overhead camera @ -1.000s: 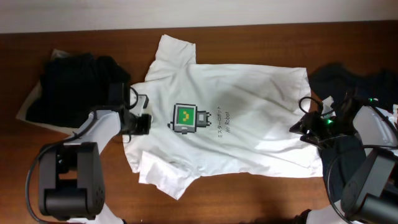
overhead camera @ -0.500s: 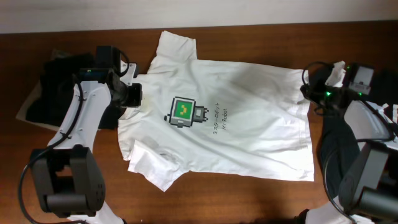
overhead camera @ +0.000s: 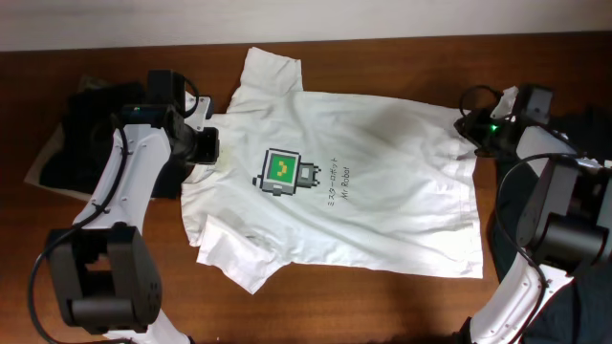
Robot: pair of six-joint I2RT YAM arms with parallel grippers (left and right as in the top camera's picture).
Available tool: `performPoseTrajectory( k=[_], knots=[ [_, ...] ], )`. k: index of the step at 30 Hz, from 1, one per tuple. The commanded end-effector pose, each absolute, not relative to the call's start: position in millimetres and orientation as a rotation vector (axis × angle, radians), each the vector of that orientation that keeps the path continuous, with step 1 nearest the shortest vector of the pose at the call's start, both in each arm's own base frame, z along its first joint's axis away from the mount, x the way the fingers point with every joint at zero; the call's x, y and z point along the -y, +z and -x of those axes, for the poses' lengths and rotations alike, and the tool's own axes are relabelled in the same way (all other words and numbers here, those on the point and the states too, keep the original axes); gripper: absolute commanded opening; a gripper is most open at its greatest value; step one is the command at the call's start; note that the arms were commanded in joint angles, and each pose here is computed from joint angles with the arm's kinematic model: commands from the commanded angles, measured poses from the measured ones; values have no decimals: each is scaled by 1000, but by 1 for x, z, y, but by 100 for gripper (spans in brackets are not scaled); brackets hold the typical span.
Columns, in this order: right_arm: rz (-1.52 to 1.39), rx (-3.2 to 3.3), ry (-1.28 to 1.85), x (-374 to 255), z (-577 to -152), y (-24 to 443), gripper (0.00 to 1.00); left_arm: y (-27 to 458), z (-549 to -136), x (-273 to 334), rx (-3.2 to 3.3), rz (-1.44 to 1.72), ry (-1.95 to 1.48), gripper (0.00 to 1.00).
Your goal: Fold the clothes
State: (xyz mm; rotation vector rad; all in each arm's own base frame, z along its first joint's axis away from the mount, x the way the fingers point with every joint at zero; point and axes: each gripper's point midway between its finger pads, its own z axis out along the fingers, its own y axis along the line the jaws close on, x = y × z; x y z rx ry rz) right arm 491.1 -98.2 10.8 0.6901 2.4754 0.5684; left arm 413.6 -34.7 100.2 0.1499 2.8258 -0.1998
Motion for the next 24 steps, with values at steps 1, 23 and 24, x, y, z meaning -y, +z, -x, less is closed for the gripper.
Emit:
performPoseTrajectory(
  k=[1,23,24],
  knots=[
    [-745,-2552,584,91,-473,-4,39,116,-417,36,-2783,-164,-213,36],
    [-612,-2766,469,79,-458,13,40,116,-417,36,-2780,-184,-209,39],
    [-598,-2771,470,75,-459,10,40,116,-417,36,-2781,-184,-209,39]
  ],
)
